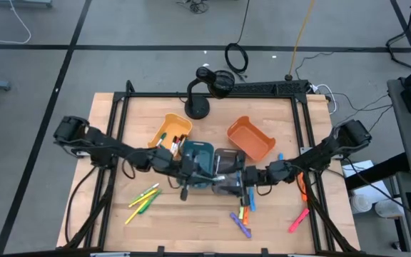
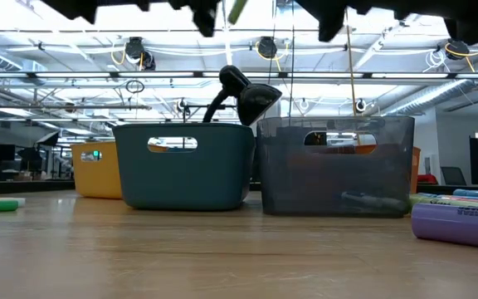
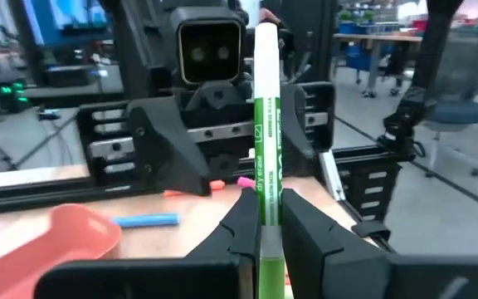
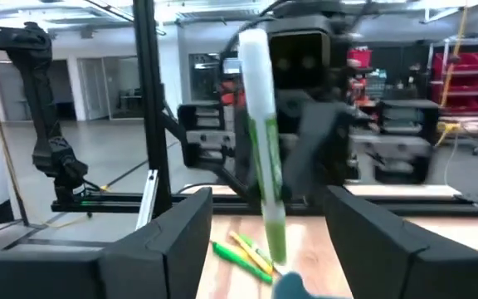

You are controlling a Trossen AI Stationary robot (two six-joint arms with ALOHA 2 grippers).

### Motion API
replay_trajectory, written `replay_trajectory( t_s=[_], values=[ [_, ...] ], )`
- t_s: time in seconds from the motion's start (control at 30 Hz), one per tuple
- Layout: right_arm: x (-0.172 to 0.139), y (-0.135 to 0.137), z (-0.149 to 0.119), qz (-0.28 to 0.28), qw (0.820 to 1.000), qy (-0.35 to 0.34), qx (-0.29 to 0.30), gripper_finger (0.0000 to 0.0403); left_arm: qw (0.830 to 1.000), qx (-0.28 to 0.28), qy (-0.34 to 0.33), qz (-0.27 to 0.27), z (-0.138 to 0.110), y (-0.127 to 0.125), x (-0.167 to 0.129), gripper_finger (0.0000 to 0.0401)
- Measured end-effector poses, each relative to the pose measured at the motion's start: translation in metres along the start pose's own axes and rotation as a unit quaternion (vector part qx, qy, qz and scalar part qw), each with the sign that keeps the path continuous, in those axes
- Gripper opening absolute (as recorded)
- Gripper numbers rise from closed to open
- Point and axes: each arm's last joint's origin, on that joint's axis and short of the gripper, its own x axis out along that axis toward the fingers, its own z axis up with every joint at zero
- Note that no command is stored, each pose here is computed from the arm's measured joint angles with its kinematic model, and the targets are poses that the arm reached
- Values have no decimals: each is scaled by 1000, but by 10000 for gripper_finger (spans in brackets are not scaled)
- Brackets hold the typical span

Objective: Pick & Place Markers
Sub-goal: Put the top light green marker into the black bin

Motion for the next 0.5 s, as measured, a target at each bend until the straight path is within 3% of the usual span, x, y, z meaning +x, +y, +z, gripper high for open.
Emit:
replay_trajectory(
  t_s=[0.17, 0.5],
  values=[
    [5, 5, 8, 14, 1000, -16, -9, 217, 999, 0, 6, -38, -2, 0, 20, 30],
    [3, 12, 8, 28, 999, -20, -18, 204, 999, -1, 18, -36, -3, 5, 30, 30]
  ],
)
